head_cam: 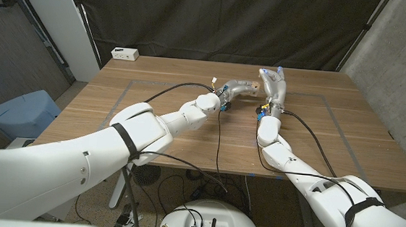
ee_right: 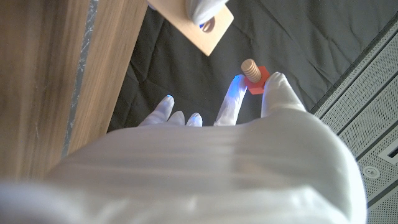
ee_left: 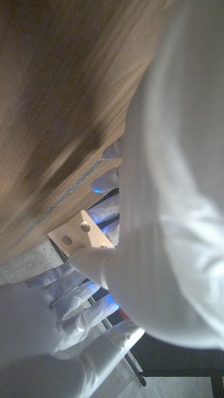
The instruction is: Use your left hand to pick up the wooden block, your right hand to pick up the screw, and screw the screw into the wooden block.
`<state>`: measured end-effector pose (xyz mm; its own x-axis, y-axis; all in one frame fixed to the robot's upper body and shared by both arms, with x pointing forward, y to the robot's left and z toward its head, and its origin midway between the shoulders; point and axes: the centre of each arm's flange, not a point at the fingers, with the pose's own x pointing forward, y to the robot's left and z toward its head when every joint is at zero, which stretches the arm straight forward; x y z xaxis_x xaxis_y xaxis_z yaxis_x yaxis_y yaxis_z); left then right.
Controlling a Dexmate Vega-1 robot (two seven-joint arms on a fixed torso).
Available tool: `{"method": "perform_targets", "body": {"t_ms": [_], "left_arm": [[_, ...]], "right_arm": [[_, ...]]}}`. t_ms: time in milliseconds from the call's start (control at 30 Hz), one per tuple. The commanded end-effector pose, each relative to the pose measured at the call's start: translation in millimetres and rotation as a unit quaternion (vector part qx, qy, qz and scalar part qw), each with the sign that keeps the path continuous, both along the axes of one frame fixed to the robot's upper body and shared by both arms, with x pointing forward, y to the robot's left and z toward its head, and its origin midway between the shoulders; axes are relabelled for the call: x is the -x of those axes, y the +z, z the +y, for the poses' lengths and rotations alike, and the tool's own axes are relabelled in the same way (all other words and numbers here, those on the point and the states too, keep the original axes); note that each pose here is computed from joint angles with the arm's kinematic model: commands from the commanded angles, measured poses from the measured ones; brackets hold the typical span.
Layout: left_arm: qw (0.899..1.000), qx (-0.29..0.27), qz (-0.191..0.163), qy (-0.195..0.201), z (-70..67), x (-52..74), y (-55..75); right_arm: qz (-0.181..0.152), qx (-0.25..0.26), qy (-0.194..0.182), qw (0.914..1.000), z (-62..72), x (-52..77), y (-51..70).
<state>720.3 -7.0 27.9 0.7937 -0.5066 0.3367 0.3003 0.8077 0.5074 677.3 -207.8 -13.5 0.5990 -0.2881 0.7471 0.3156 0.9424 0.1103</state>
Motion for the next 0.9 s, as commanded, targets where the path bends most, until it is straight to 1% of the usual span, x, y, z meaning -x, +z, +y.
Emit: {"method": "perform_targets", "body": {"t_ms": [33,433,900], "left_arm": [[1.000,0.007,-0.009,-0.009,-1.7,3.1,-0.4],[1.000,0.010,-0.014,-0.011,0.4,3.6,0.0],[1.000,0.010,-0.008,-0.008,0.7,2.1,0.9]], "right_arm": [[-0.001,-0.006,-0.012,0.9999,-1.8,-3.3,-3.6],[0.002,-0.011,-0.017,0.9998,-4.2,-5.5,-7.6],[0.006,-0.013,-0.019,0.9997,-5.1,-8.5,-10.9]]}}
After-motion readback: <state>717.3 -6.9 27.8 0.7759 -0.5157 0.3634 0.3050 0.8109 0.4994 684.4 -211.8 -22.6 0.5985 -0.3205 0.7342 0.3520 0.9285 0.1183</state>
